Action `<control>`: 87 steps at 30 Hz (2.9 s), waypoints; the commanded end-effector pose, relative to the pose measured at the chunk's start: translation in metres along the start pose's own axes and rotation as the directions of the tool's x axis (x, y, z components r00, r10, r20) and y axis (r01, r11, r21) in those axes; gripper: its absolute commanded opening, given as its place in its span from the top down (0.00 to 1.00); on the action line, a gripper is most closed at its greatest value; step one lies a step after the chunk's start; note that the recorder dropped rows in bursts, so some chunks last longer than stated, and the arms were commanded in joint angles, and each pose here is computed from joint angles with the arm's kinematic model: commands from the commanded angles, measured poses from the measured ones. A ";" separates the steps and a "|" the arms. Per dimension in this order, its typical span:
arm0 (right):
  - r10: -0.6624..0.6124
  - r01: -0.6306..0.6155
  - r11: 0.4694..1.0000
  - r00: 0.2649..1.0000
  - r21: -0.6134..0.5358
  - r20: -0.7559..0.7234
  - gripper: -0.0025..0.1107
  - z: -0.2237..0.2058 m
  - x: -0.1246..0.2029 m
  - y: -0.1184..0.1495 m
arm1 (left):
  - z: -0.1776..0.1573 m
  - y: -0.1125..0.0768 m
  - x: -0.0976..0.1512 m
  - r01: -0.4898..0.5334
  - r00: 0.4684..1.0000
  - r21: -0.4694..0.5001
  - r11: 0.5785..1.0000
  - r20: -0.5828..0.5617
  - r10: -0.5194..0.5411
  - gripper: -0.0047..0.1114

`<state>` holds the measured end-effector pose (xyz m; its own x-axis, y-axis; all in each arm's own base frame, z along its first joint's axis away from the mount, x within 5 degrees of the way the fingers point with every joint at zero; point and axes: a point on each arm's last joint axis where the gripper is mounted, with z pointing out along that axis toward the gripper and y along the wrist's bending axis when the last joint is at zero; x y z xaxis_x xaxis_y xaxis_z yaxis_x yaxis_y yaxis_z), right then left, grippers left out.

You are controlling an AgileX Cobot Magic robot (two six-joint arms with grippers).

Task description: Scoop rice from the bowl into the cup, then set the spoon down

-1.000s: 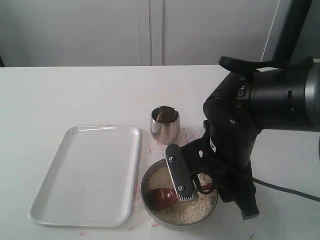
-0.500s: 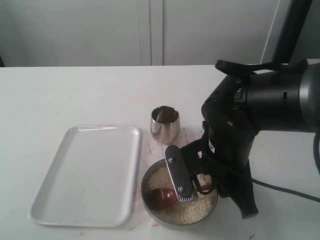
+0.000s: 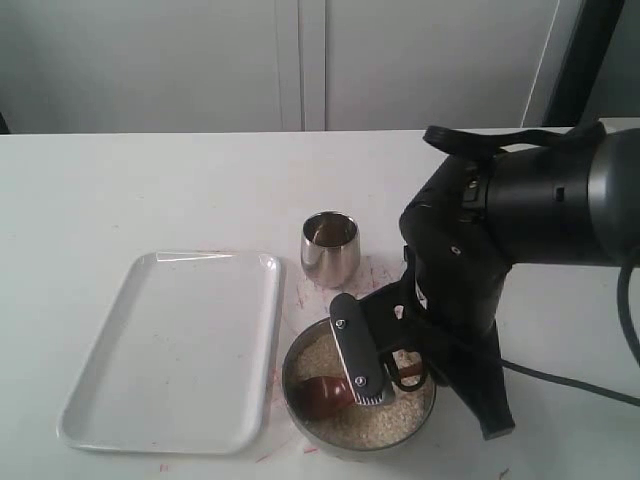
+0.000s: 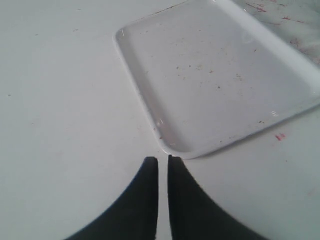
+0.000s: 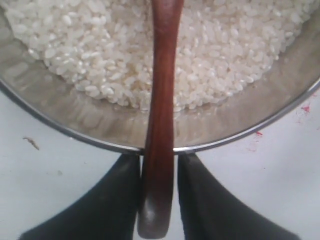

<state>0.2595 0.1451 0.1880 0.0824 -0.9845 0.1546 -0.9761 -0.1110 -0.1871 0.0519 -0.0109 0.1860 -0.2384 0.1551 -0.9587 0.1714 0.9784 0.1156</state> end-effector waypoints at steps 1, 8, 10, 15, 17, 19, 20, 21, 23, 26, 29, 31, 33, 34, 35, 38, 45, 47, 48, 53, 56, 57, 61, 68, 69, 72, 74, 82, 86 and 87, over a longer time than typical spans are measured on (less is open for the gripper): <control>0.003 -0.003 1.000 1.000 -0.003 -0.007 0.81 0.000 0.001 0.001 | 0.000 -0.001 0.002 0.007 1.000 0.003 1.000 -0.005 -0.007 0.84; -0.021 0.021 1.000 0.999 0.003 -0.049 0.93 -0.003 0.006 0.001 | 0.000 -0.001 0.002 0.007 1.000 0.003 1.000 -0.005 -0.007 0.84; -0.019 0.020 0.999 0.999 0.025 -0.047 0.95 -0.009 0.008 0.001 | 0.000 -0.001 0.002 0.007 1.000 0.003 1.000 -0.005 -0.007 0.84; 0.004 -0.001 0.997 0.999 0.078 -0.037 0.97 -0.024 0.014 0.001 | 0.000 -0.001 0.002 0.007 1.000 0.003 1.000 -0.005 -0.007 0.84; 0.013 -0.009 0.993 0.999 0.115 -0.036 0.97 -0.033 0.018 0.001 | 0.000 -0.001 0.002 0.007 1.000 0.003 1.000 -0.005 -0.007 0.84; 0.027 -0.021 0.987 0.999 0.161 -0.035 0.97 -0.044 0.023 0.001 | 0.000 -0.001 0.002 0.007 1.000 0.003 1.000 -0.005 -0.007 0.84; 0.037 -0.030 0.982 0.999 0.186 -0.036 0.97 -0.049 0.025 0.002 | 0.000 -0.001 0.002 0.007 1.000 0.003 1.000 -0.005 -0.007 0.84; 0.049 -0.039 0.977 0.998 0.207 -0.041 0.97 -0.054 0.028 0.002 | 0.000 -0.001 0.002 0.007 1.000 0.003 1.000 -0.005 -0.007 0.84; 0.075 -0.061 0.967 0.996 0.247 -0.050 0.97 -0.064 0.035 0.003 | 0.000 -0.001 0.002 0.007 1.000 0.003 1.000 -0.005 -0.007 0.84; 0.095 -0.071 0.963 0.992 0.259 -0.083 0.97 -0.075 0.043 0.008 | 0.000 -0.001 0.002 0.007 1.000 0.003 1.000 -0.005 -0.007 0.84; 0.077 -0.035 0.965 0.985 0.260 -0.153 0.97 -0.083 0.047 0.015 | 0.000 -0.001 0.002 0.007 1.000 0.003 1.000 -0.005 -0.007 0.84; 0.081 -0.021 0.959 0.976 0.284 -0.201 0.97 -0.089 0.047 0.018 | 0.000 -0.001 0.002 0.007 1.000 0.003 1.000 -0.005 -0.007 0.84; 0.093 -0.011 0.951 0.963 0.310 -0.252 0.97 -0.093 0.045 0.020 | 0.000 -0.001 0.002 0.007 1.000 0.003 1.000 -0.005 -0.007 0.84; 0.095 0.003 0.946 0.953 0.324 -0.288 0.97 -0.095 0.044 0.021 | 0.000 -0.001 0.002 0.007 1.000 0.003 1.000 -0.005 -0.007 0.84; 0.099 0.009 0.943 0.947 0.332 -0.307 0.97 -0.097 0.043 0.023 | 0.000 -0.001 0.002 0.007 1.000 0.003 1.000 -0.005 -0.007 0.84; 0.101 0.025 0.930 0.943 0.367 -0.319 0.97 -0.099 0.035 0.023 | 0.000 -0.001 0.002 0.007 1.000 0.003 1.000 -0.005 -0.007 0.84; 0.124 0.001 0.922 0.946 0.388 -0.299 0.97 -0.094 0.018 0.026 | 0.000 -0.001 0.002 0.007 1.000 0.003 1.000 -0.005 -0.007 0.84; 0.122 0.006 0.922 0.945 0.387 -0.303 0.97 -0.091 0.014 0.026 | 0.000 -0.001 0.002 0.007 1.000 0.003 1.000 -0.005 -0.007 0.84; 0.118 0.009 0.924 0.944 0.381 -0.309 0.97 -0.089 0.013 0.025 | 0.000 -0.001 0.002 0.007 1.000 0.003 1.000 -0.005 -0.007 0.84; 0.075 0.072 0.932 0.921 0.355 -0.382 0.97 -0.073 0.008 0.022 | 0.000 -0.001 0.002 0.007 1.000 0.003 1.000 -0.005 -0.007 0.84; 0.026 0.155 0.925 0.885 0.348 -0.464 0.97 -0.060 0.010 0.022 | 0.000 -0.001 0.002 0.007 1.000 0.003 1.000 -0.005 -0.007 0.84; 0.013 0.175 0.923 0.876 0.343 -0.483 0.97 -0.057 0.011 0.023 | 0.000 -0.001 0.002 0.007 1.000 0.003 1.000 -0.005 -0.007 0.84; -0.018 0.226 0.915 0.850 0.333 -0.527 0.97 -0.050 0.013 0.025 | 0.000 -0.001 0.002 0.007 1.000 0.003 1.000 -0.005 -0.007 0.84; -0.055 0.285 0.889 0.843 0.358 -0.535 0.97 -0.055 0.004 0.027 | 0.000 -0.001 0.002 0.007 1.000 0.003 1.000 -0.005 -0.007 0.84; -0.064 0.296 0.884 0.843 0.361 -0.533 0.97 -0.056 0.001 0.029 | 0.000 -0.001 0.002 0.007 1.000 0.003 1.000 -0.005 -0.007 0.84; -0.087 0.321 0.875 0.841 0.363 -0.533 0.97 -0.056 -0.006 0.032 | 0.000 -0.001 0.002 0.007 1.000 0.003 1.000 -0.005 -0.007 0.84; -0.100 0.333 0.871 0.839 0.360 -0.535 0.97 -0.055 -0.009 0.033 | 0.000 -0.001 0.002 0.007 1.000 0.003 1.000 -0.005 -0.007 0.84; -0.111 0.337 0.877 0.836 0.343 -0.537 0.97 -0.051 -0.012 0.034 | 0.000 -0.001 0.002 0.007 1.000 0.003 1.000 -0.005 -0.007 0.84; -0.110 0.332 0.880 0.838 0.340 -0.534 0.97 -0.051 -0.012 0.035 | 0.000 -0.001 0.002 0.007 1.000 0.003 1.000 -0.005 -0.007 0.84; -0.110 0.332 0.880 0.838 0.340 -0.534 0.97 -0.051 -0.012 0.035 | 0.000 -0.001 0.002 0.007 1.000 0.003 1.000 -0.005 -0.007 0.84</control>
<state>0.2150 0.1611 0.2301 0.0725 -0.7456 0.6625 -0.7598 -0.4716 -0.4476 0.0519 -0.0109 0.1860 -0.2384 0.1551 -0.9587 0.1714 0.9784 0.1156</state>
